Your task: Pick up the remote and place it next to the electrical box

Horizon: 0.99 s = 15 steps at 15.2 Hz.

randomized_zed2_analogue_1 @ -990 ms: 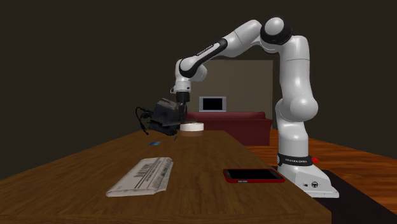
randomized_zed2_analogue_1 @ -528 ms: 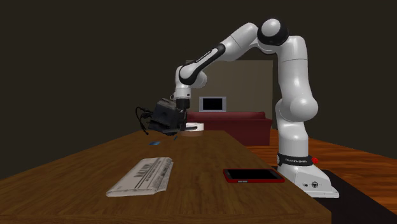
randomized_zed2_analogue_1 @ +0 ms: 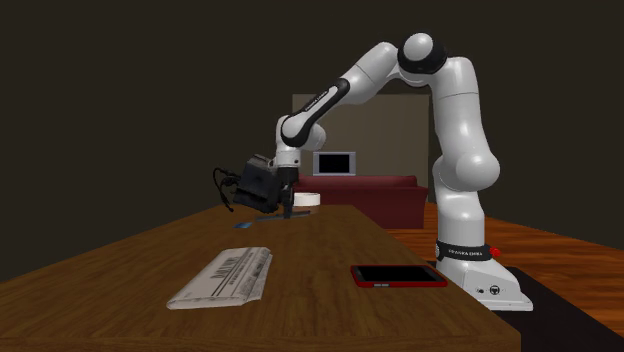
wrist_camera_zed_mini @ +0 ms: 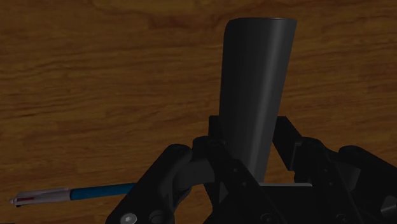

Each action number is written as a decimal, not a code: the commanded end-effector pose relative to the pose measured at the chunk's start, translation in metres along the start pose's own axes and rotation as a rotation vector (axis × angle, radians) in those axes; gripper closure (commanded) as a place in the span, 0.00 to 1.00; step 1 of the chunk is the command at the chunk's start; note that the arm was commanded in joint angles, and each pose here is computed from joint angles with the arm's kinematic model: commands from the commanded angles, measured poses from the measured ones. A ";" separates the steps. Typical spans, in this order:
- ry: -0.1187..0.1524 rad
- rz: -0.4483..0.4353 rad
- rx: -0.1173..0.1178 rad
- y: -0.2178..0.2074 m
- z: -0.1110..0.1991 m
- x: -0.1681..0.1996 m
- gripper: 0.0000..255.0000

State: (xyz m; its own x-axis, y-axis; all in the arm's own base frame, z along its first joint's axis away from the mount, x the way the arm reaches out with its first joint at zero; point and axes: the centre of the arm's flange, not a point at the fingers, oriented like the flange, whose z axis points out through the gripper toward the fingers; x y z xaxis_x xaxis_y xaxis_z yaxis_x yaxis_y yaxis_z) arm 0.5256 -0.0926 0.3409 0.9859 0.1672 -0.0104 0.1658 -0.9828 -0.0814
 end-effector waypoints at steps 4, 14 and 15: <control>0.001 0.000 0.000 0.001 0.013 0.002 1.00; 0.001 0.000 0.000 0.001 0.013 0.001 0.00; 0.001 0.000 0.000 0.001 0.013 0.001 0.00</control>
State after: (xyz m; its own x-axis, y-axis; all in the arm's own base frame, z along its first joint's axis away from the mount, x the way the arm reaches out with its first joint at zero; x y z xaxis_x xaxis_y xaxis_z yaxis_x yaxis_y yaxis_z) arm 0.5269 -0.0920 0.3278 0.9859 0.1671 -0.0097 0.1657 -0.9828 -0.0812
